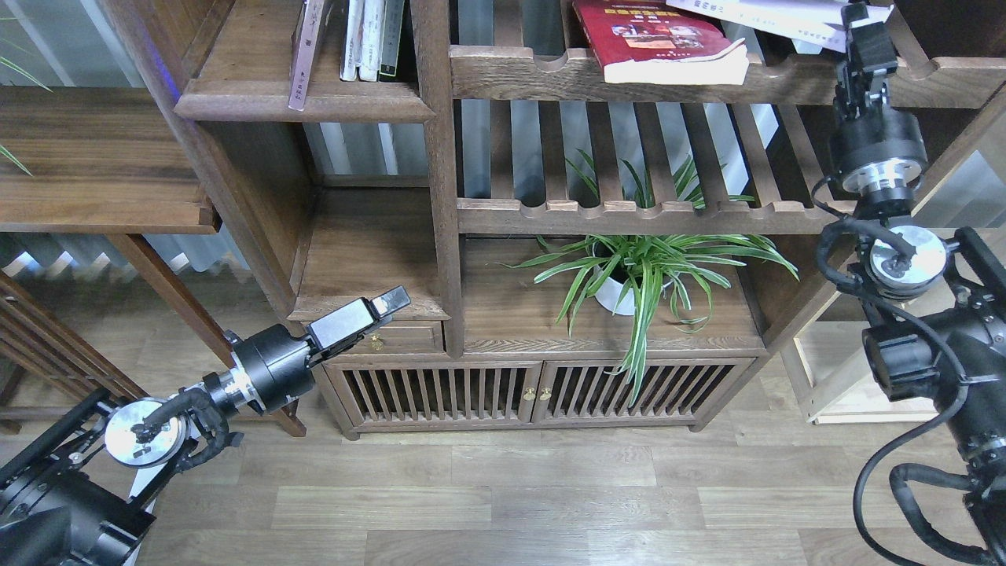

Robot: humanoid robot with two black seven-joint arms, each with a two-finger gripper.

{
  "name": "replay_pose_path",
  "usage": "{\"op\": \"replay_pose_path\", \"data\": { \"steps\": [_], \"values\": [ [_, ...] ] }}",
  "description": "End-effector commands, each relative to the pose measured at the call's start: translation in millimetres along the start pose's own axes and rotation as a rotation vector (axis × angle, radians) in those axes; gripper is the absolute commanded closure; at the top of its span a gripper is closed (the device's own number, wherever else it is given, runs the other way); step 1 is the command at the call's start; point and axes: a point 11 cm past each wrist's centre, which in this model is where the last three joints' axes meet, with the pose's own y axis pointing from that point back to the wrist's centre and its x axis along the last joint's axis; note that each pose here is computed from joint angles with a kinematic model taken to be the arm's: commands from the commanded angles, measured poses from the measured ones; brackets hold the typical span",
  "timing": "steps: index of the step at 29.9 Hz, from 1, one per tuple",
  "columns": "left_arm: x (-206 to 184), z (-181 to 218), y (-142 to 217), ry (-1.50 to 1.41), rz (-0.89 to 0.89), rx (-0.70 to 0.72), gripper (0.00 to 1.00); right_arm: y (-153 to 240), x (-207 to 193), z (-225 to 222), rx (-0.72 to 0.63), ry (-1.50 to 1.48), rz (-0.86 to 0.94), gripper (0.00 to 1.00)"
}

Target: Organize books on shelf

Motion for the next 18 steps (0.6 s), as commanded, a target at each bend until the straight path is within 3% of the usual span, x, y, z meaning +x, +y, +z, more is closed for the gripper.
{"op": "replay_pose_path", "data": {
  "steps": [1,18],
  "values": [
    [0.0,-0.9,-0.6,-0.004,0.001,0.004,0.02,-1.8,-2.6,-0.1,-0.001,0.0,-0.007,0.25],
    [-1.2,-1.8,-2.1,-0.003,-0.004,0.004,0.02,-3.5,-0.7,-7.8,0.001,0.028,0.013,0.21]
  ]
}}
